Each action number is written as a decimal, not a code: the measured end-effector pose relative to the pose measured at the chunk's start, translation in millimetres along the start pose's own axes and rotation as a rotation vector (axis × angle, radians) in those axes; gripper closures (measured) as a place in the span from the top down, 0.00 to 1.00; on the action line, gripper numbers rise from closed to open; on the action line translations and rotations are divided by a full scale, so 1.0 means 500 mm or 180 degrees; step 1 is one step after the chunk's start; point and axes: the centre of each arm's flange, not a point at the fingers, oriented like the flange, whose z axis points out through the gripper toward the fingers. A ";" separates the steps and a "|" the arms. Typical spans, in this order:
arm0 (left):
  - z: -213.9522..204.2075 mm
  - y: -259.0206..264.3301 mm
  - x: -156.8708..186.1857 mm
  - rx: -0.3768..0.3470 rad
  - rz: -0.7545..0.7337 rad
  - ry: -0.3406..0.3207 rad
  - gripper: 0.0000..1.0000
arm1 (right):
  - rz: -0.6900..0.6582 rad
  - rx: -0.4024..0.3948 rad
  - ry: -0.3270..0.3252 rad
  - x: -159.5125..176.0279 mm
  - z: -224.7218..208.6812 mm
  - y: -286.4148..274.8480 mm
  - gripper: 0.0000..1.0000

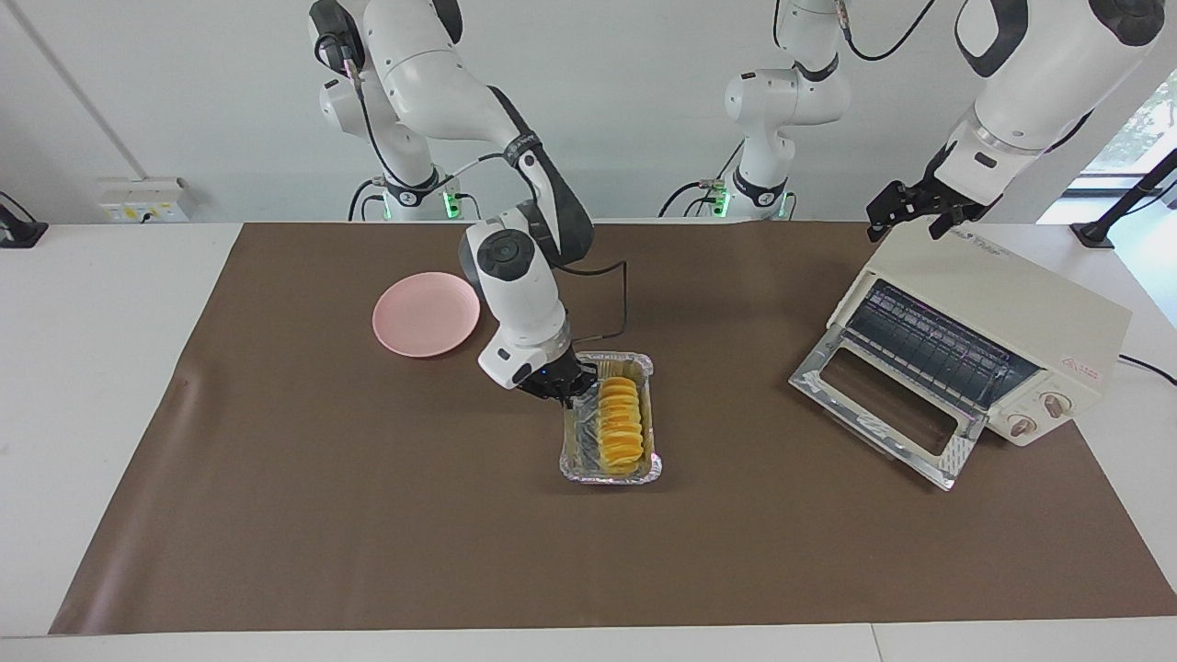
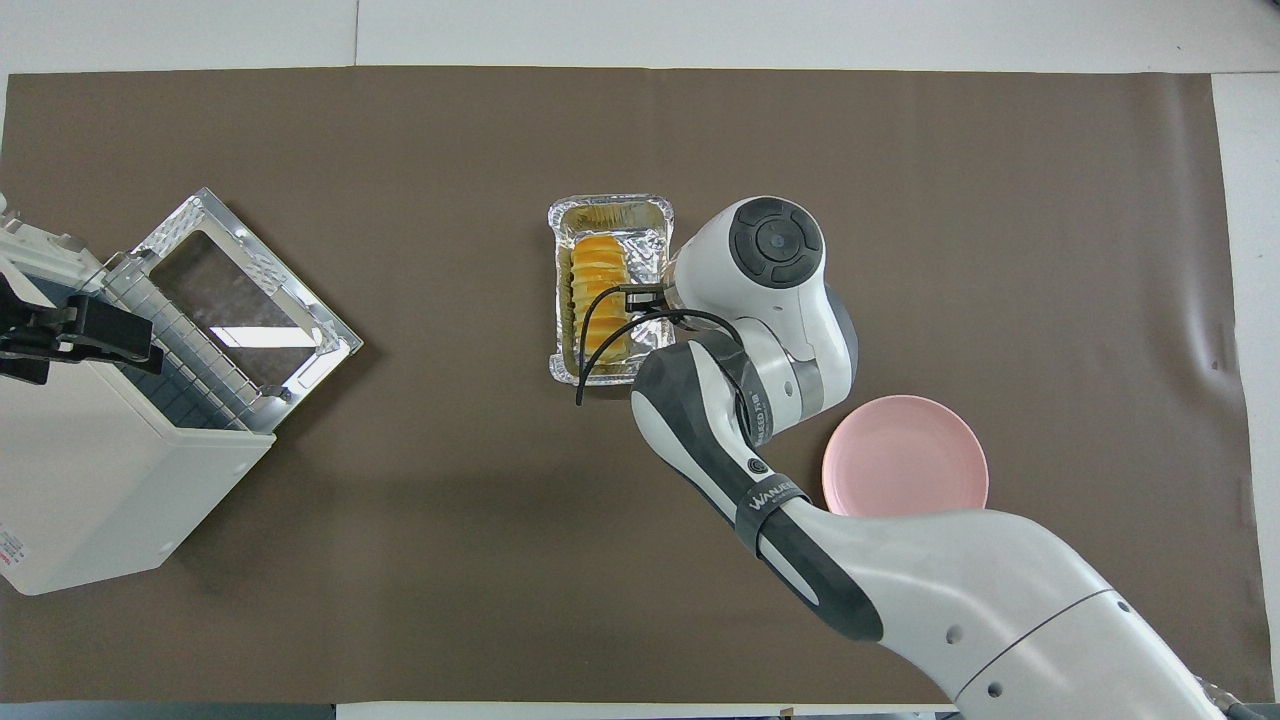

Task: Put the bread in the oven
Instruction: 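Slide the foil tray with the right gripper toward the toaster oven, then withdraw the right gripper while the left gripper reaches toward the foil tray, then grasp the foil tray rim with the left gripper and lift it, then carry the foil tray with the left gripper into the toaster oven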

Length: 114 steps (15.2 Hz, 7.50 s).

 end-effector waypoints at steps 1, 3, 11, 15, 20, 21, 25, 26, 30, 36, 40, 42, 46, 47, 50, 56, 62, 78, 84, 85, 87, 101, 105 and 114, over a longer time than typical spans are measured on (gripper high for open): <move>0.000 0.000 0.000 0.0000 0.0000 0.0000 1.00 | 0.0004 -0.0002 0.0000 0.001 -0.001 0.002 0.24; 0.000 0.000 0.000 0.0000 0.0000 0.0000 1.00 | 0.0006 -0.0039 -0.0050 0.002 -0.009 0.006 0.47; 0.001 0.026 -0.002 0.0014 0.0078 -0.0004 1.00 | -0.0153 -0.0299 -0.0270 0.018 -0.404 0.194 1.00; -0.009 0.082 0.012 0.0010 0.0238 0.0238 1.00 | -0.0189 -0.0415 -0.0359 -0.013 -0.530 0.320 1.00; 0.058 0.276 0.111 -0.0032 0.0294 0.0129 1.00 | -0.0171 -0.0540 -0.0336 -0.039 -0.619 0.468 1.00; 0.079 0.326 0.149 -0.0034 0.0276 0.0109 1.00 | -0.0140 -0.0567 -0.0333 -0.038 -0.622 0.488 1.00; 0.186 0.517 0.247 -0.0189 -0.0048 0.0190 1.00 | -0.0090 -0.0592 -0.0396 -0.040 -0.613 0.512 1.00; 0.202 0.568 0.243 -0.0230 -0.0084 0.0279 1.00 | -0.0089 -0.0592 -0.0402 -0.040 -0.612 0.512 1.00; 0.280 0.731 0.191 -0.0273 -0.0026 0.0370 1.00 | -0.0058 -0.0594 -0.0400 -0.040 -0.613 0.523 1.00; 0.492 0.832 0.200 -0.0187 -0.0028 0.0322 1.00 | -0.0037 -0.0592 -0.0371 -0.043 -0.624 0.530 1.00; 0.546 0.867 0.182 -0.0161 -0.0107 0.0289 1.00 | -0.0047 -0.0590 -0.0342 -0.047 -0.634 0.526 1.00; 0.553 0.886 0.169 -0.0166 -0.0160 0.0294 1.00 | -0.0047 -0.0590 -0.0342 -0.047 -0.634 0.526 1.00; 0.563 0.905 0.152 -0.0161 -0.0253 0.0288 0.97 | -0.0047 -0.0590 -0.0342 -0.047 -0.634 0.526 1.00; 0.567 0.908 0.150 -0.0161 -0.0278 0.0287 0.90 | -0.0047 -0.0590 -0.0342 -0.047 -0.634 0.526 1.00; 0.582 0.907 0.152 -0.0194 -0.0314 0.0332 0.77 | -0.0047 -0.0590 -0.0342 -0.047 -0.634 0.526 1.00; 0.587 0.894 0.164 -0.0202 -0.0377 0.0381 0.40 | -0.0047 -0.0590 -0.0342 -0.047 -0.634 0.526 1.00; 0.587 0.874 0.178 -0.0149 -0.0451 0.0376 0.02 | -0.0047 -0.0590 -0.0342 -0.047 -0.634 0.526 1.00; 0.313 0.561 0.240 0.0299 -0.1099 0.0202 0.02 | -0.0047 -0.0590 -0.0342 -0.047 -0.634 0.526 1.00; 0.290 0.365 0.280 0.0308 -0.1425 0.0128 0.02 | -0.0047 -0.0590 -0.0342 -0.047 -0.634 0.526 1.00; 0.299 0.340 0.285 0.0342 -0.1494 0.0105 0.02 | -0.0047 -0.0590 -0.0342 -0.047 -0.634 0.526 1.00; 0.306 0.283 0.297 0.0389 -0.1652 0.0097 0.02 | -0.0047 -0.0590 -0.0342 -0.047 -0.634 0.526 1.00; 0.363 -0.015 0.321 0.0456 -0.2407 0.0142 0.02 | -0.0047 -0.0590 -0.0342 -0.047 -0.634 0.526 1.00; 0.379 -0.047 0.304 0.0473 -0.2494 0.0055 0.02 | -0.0047 -0.0590 -0.0342 -0.047 -0.634 0.526 1.00; 0.399 -0.074 0.282 0.0488 -0.2649 -0.0066 0.02 | -0.0047 -0.0590 -0.0342 -0.047 -0.634 0.526 1.00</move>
